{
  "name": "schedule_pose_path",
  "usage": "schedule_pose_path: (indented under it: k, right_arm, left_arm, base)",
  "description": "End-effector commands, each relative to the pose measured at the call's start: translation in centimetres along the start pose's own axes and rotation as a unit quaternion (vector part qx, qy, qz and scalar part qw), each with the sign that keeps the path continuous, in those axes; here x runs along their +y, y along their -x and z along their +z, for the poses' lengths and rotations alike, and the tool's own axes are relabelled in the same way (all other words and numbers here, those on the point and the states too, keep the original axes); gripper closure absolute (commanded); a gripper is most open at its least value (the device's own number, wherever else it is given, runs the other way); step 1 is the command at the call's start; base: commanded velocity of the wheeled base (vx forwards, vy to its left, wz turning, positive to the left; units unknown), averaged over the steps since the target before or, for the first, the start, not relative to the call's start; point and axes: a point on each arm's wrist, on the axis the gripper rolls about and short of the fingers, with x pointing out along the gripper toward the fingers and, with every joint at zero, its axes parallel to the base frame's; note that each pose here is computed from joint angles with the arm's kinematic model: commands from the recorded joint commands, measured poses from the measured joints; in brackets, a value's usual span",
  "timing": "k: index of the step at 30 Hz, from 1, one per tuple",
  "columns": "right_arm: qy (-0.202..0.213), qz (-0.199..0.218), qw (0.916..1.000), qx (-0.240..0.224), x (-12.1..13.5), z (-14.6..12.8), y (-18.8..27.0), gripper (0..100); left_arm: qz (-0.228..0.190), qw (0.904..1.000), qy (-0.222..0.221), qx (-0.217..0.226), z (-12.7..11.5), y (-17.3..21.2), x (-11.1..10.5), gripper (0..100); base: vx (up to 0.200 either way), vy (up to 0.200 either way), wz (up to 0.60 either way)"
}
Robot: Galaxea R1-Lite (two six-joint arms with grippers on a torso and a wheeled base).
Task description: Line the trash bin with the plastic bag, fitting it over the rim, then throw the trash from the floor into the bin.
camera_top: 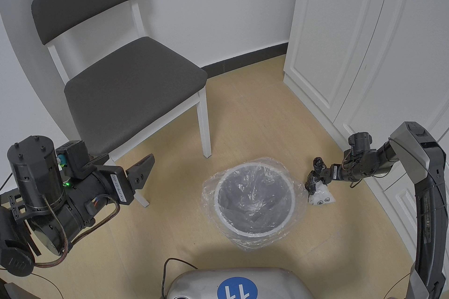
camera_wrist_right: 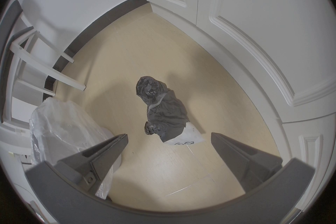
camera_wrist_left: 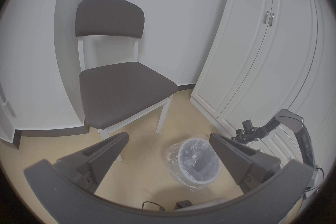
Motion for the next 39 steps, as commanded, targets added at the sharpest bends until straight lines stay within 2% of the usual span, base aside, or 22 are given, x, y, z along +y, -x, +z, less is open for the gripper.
schedule_pose_path:
  k: [1, 6, 12, 15, 19, 21, 26, 39]
  right_arm:
    - [0.006, 0.004, 1.0000, 0.002, 0.6, -0.8, -1.0, 0]
    - [0.003, 0.003, 0.9996, -0.028, -0.1, -1.1, -2.5, 0]
    - [-0.002, 0.004, 0.9991, -0.042, -0.3, -1.4, -3.9, 0]
    - [-0.024, 0.011, 0.9986, -0.045, 0.4, -1.6, -5.0, 0]
    - [-0.025, 0.018, 0.9979, -0.057, 1.7, -1.4, -5.9, 0]
    - [-0.033, 0.001, 0.9969, -0.071, 2.8, -1.5, -7.0, 0]
    - [-0.037, -0.033, 0.9927, -0.110, 2.9, -1.6, -8.4, 0]
    - [-0.037, -0.034, 0.9932, -0.105, 2.9, -2.5, -9.1, 0]
  left_arm:
    - [-0.002, 1.0000, 0.000, 0.001, -0.1, 0.1, -0.1, 0]
    - [-0.002, 1.0000, 0.002, -0.005, 0.1, 0.4, 0.0, 0]
    - [-0.002, 0.9999, 0.006, -0.011, 0.3, 0.3, 0.0, 0]
    - [-0.003, 0.9999, 0.006, -0.012, 0.4, 0.3, -0.1, 0]
    - [-0.004, 0.9999, 0.007, -0.015, 0.5, 0.3, -0.1, 0]
    - [-0.005, 0.9997, 0.009, -0.023, 0.8, 0.6, 0.0, 0]
    - [-0.011, 0.9992, 0.012, -0.036, 1.4, 1.3, 0.0, 0]
    - [-0.020, 0.9975, 0.023, -0.064, 2.6, 2.5, 0.1, 0]
  base:
    - [0.000, 0.000, 0.00]
    - [0.000, 0.000, 0.00]
    - [0.000, 0.000, 0.00]
    - [0.000, 0.000, 0.00]
    - [0.000, 0.000, 0.00]
    - [0.000, 0.000, 0.00]
    - [0.000, 0.000, 0.00]
    - [0.000, 0.000, 0.00]
